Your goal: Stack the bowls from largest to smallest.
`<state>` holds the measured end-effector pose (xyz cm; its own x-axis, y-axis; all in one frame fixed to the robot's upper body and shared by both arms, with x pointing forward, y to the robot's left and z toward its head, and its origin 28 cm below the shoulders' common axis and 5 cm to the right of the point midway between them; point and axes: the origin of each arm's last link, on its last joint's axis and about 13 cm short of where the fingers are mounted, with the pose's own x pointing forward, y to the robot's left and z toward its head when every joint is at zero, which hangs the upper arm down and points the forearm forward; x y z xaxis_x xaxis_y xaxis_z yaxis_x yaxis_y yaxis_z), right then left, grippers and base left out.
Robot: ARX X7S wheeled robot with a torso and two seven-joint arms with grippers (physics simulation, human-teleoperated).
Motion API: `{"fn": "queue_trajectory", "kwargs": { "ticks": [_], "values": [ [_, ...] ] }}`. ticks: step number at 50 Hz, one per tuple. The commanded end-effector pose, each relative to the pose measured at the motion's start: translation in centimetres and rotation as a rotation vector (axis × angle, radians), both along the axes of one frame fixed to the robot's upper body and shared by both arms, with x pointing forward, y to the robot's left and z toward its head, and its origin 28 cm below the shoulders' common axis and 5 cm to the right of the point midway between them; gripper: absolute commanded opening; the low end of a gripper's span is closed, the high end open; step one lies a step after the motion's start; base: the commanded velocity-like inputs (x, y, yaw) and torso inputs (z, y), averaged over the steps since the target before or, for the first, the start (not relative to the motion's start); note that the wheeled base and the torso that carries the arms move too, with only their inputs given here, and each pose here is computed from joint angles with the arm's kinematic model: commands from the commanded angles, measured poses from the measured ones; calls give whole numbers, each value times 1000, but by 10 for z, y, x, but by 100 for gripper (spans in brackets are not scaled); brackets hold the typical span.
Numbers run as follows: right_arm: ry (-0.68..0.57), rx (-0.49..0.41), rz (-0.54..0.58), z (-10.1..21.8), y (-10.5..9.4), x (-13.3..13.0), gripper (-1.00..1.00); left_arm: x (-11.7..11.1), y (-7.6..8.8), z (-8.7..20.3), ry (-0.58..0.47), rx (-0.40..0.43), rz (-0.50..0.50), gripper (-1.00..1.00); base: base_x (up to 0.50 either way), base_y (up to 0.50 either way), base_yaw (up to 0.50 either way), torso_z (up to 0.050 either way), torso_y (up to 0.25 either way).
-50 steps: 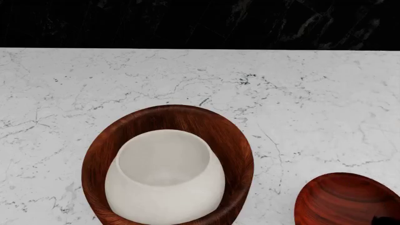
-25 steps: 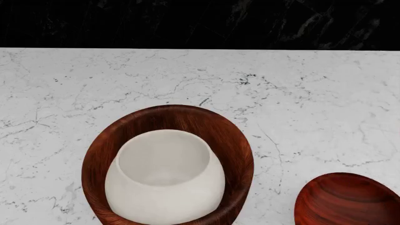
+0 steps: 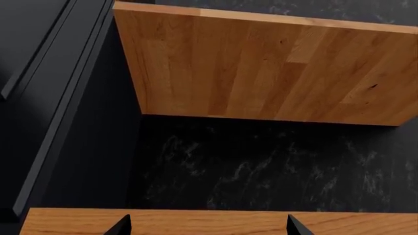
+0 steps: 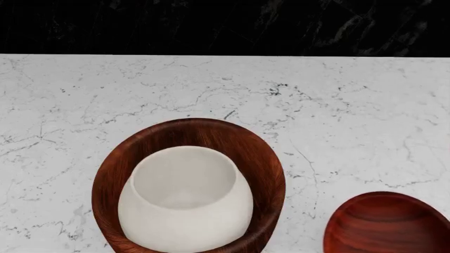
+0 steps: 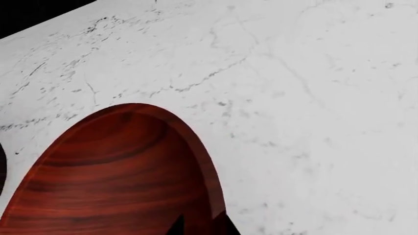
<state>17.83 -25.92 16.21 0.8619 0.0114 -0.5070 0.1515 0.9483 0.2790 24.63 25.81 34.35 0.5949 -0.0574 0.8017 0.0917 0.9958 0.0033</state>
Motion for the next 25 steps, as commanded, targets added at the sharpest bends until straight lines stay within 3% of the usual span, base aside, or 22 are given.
{"fn": "queue_trajectory", "kwargs": {
  "ticks": [1,25],
  "values": [
    [-22,-6,-19,4,-1,-3,-100,-2,0,1,-6,2,-14,100,0,0,0,0,0],
    [-121,-27,-47,40,-5,-11,-100,-4,0,0,-15,2,-19,100,0,0,0,0,0]
  ]
}}
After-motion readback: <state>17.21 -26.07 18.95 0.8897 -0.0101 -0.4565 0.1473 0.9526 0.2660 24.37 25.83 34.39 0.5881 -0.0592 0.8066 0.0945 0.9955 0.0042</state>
